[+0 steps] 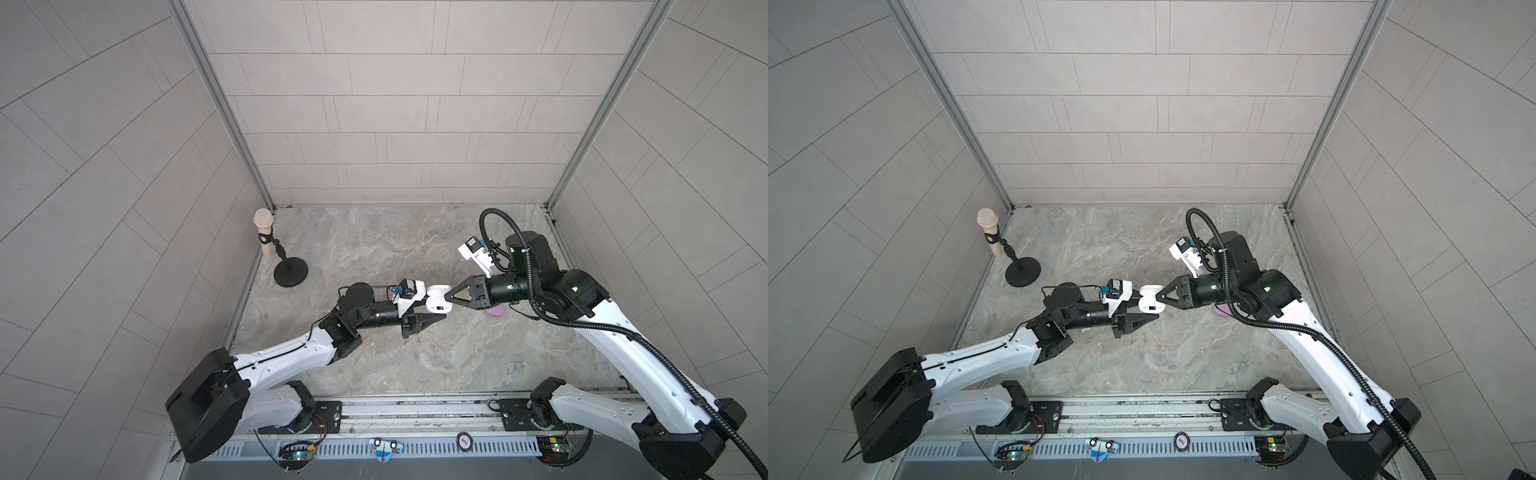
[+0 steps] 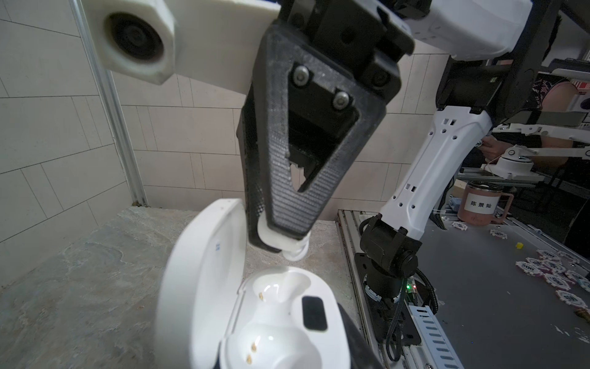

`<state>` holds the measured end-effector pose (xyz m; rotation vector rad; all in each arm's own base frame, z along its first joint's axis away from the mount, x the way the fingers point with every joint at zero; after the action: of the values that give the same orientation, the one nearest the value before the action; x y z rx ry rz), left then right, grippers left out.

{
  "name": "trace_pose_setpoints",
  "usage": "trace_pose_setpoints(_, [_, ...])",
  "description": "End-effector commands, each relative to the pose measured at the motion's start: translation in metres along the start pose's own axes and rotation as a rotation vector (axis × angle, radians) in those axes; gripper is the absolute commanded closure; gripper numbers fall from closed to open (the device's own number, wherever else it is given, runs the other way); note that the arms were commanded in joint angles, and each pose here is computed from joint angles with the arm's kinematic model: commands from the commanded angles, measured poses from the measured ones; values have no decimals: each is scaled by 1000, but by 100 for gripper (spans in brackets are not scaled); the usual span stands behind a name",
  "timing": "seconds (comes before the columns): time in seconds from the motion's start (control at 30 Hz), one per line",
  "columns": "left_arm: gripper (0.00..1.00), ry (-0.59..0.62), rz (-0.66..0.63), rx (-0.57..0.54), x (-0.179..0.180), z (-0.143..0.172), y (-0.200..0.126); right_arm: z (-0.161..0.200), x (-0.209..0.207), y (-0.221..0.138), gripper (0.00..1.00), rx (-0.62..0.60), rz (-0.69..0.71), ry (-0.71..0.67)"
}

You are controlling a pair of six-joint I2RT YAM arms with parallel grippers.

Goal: Insert wireless bluetooth earbuds into charging case
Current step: Insert the wireless bluetooth earbud into the charging case.

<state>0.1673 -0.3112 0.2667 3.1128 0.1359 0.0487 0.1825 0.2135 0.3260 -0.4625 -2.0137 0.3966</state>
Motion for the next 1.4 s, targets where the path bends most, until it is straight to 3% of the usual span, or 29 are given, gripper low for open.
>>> trace_pose_setpoints(0.0, [91, 45, 33, -71, -3, -26, 1, 2, 2, 1, 86, 7, -13, -34])
trace_pose_setpoints(0.53, [91, 48, 44, -92, -5, -35, 0, 5, -6, 10, 83, 33, 25, -47])
trace_pose_setpoints(0.87, [91, 30, 55, -78, -6, -29, 1, -1, -3, 6, 64, 14, 57, -63])
trace_pose_setpoints(1.37, [91, 12, 47, -73, -6, -26, 3, 2, -4, 14, 48, 48, 106, -80])
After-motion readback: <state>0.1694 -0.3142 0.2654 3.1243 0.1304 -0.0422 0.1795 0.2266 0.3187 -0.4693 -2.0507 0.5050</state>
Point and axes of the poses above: each gripper's point midway between its finger pads, its own y axis out along the fingers, its own x axis along the line the jaws close on, z = x × y, the point moved 3 cm from there along -y, back along the fingers, and after that the axes turned 1 degree about y, right-handed, at the moved point
